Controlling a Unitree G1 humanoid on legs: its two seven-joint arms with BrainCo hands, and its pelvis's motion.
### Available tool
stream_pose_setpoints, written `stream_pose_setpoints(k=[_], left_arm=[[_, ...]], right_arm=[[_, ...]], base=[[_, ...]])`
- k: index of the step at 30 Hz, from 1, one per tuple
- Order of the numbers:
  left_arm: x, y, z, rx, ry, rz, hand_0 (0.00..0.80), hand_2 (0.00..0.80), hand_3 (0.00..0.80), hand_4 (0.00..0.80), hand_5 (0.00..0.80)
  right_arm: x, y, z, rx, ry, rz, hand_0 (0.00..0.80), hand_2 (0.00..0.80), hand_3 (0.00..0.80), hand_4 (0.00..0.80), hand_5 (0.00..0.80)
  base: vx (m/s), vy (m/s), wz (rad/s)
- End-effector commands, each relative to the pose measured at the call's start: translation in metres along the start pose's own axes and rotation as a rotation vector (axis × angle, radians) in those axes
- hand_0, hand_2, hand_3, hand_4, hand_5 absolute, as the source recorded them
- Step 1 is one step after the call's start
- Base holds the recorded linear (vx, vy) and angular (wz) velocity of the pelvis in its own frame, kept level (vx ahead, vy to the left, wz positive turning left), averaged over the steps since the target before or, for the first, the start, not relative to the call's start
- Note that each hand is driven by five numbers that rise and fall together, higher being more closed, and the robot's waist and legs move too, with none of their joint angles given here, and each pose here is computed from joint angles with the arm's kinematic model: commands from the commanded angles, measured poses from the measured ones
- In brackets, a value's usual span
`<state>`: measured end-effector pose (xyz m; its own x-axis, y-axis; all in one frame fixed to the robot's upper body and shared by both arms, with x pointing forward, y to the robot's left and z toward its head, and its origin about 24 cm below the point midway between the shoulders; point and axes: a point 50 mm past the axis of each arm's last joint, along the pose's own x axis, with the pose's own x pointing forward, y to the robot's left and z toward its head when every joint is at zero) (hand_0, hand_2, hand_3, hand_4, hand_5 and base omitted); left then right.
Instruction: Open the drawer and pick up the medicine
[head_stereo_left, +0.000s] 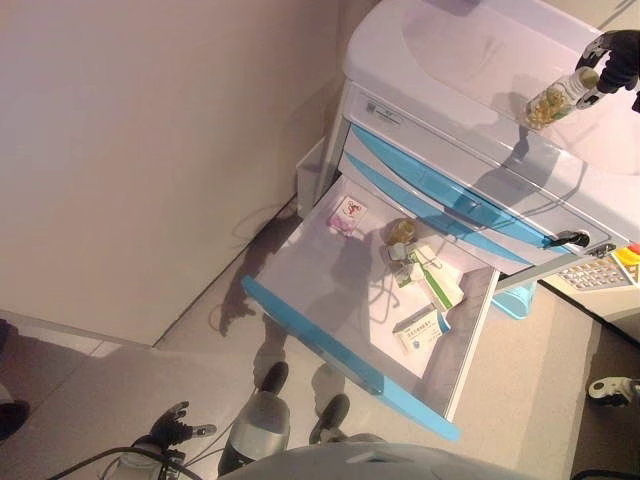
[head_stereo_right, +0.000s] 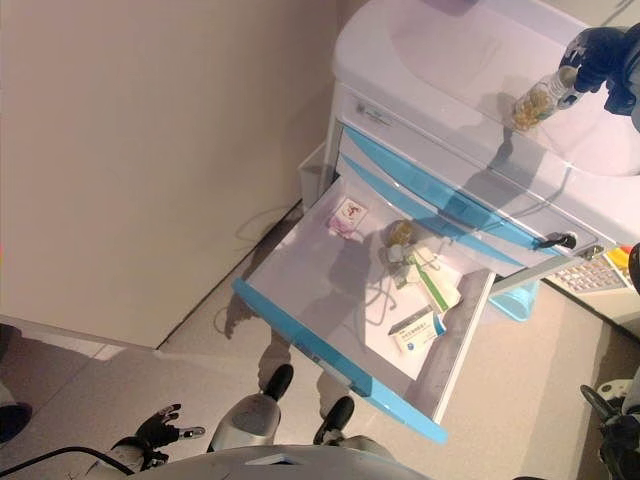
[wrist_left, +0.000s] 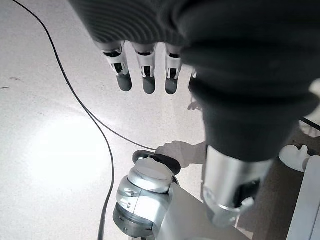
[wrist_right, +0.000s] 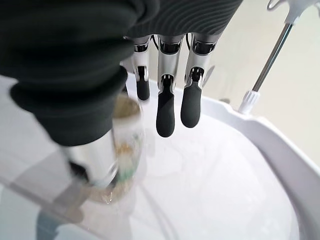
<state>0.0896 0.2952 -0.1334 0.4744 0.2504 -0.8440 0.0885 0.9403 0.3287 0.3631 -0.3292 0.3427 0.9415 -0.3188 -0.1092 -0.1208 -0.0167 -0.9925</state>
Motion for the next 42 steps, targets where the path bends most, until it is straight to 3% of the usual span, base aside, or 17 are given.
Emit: stream_pose_setpoints(k=[1,17,27,32,33,39,42], left_arm=[[-0.004,0.016,-0.006,0.035,0.009,0.027,0.000,0.000,0.000,0.000,0.000],[-0.004,0.011,-0.009,0.039,0.011,0.014,0.000,0.000,0.000,0.000,0.000],[-0.004,0.012,-0.009,0.053,0.018,0.012,0.000,0.000,0.000,0.000,0.000],[-0.004,0.007,-0.012,0.068,0.038,-0.001,0.000,0.000,0.000,0.000,0.000],[-0.003,0.006,-0.013,0.076,0.043,-0.009,0.000,0.000,0.000,0.000,0.000],[-0.002,-0.005,-0.014,0.120,0.047,-0.048,0.000,0.000,0.000,0.000,0.000],[0.001,-0.013,-0.007,0.143,0.044,-0.079,0.000,0.000,0.000,0.000,0.000]], right_arm=[[-0.015,-0.040,-0.001,-0.020,0.019,-0.139,0.000,0.000,0.000,0.000,0.000],[-0.020,-0.051,0.006,0.037,-0.070,-0.426,0.000,0.000,0.000,0.000,0.000],[-0.019,-0.041,0.014,0.222,-0.211,-0.314,0.000,0.000,0.000,0.000,0.000],[-0.020,-0.034,0.014,0.529,-0.343,-0.315,0.000,0.000,0.000,0.000,0.000],[-0.022,-0.034,0.006,0.695,-0.371,-0.366,0.000,0.000,0.000,0.000,0.000],[-0.042,-0.026,-0.049,1.293,-0.374,-0.860,0.000,0.000,0.000,0.000,0.000],[-0.048,0.005,-0.070,1.598,-0.380,-1.026,0.000,0.000,0.000,0.000,0.000]], base=[[0.000,0.000,0.00],[0.002,0.000,0.00],[-0.003,0.000,-0.01],[-0.008,0.007,-0.04],[-0.012,0.014,-0.05],[-0.018,-0.010,-0.12],[-0.034,0.002,-0.23]])
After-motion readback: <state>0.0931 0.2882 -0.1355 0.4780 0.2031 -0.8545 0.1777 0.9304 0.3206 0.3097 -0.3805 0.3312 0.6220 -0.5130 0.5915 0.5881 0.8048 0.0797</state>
